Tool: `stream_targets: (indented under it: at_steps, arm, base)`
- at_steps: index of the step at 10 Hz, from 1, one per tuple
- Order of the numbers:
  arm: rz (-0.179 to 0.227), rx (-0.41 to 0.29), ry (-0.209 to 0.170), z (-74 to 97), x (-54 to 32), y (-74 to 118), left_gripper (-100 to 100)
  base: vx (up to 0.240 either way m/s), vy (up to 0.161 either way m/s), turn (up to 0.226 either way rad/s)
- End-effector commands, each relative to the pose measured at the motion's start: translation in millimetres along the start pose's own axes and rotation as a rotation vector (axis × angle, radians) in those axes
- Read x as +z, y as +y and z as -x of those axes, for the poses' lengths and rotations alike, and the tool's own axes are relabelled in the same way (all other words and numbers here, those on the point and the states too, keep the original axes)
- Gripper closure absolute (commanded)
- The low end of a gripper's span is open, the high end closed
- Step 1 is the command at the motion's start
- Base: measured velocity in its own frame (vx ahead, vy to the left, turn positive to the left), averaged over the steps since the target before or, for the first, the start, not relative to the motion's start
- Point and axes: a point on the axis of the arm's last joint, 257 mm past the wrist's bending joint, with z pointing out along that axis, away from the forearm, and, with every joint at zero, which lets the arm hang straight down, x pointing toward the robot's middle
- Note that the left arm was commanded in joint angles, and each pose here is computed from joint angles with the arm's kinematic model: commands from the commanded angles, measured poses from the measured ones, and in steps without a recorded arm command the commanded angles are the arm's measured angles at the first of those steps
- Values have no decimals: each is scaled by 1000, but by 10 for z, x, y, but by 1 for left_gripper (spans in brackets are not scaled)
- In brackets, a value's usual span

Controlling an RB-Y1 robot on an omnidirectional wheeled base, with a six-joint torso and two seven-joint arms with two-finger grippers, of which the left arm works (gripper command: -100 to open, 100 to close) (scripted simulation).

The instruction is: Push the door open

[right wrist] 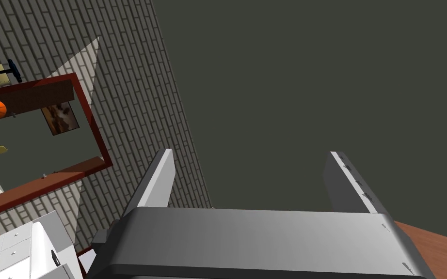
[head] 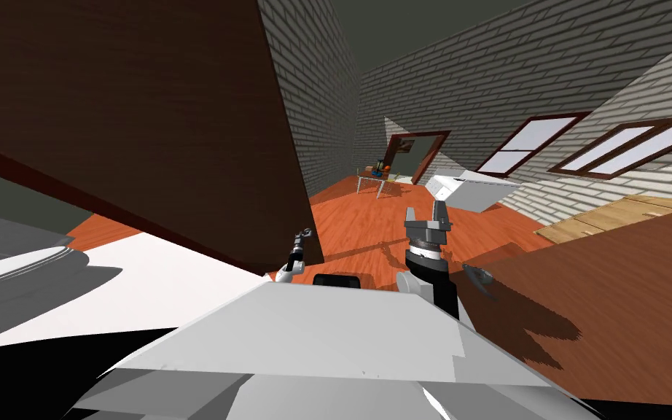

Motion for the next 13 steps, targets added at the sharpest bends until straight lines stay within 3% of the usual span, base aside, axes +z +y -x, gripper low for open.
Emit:
stream_targets:
  at_steps: [1,13]
  arm:
    - [-16,4,-32,162,36,-63,100]
    - [-13,-15,-203,816,-35,-46,100]
  base:
    - [211,-85,68]
    - [199,-60,62]
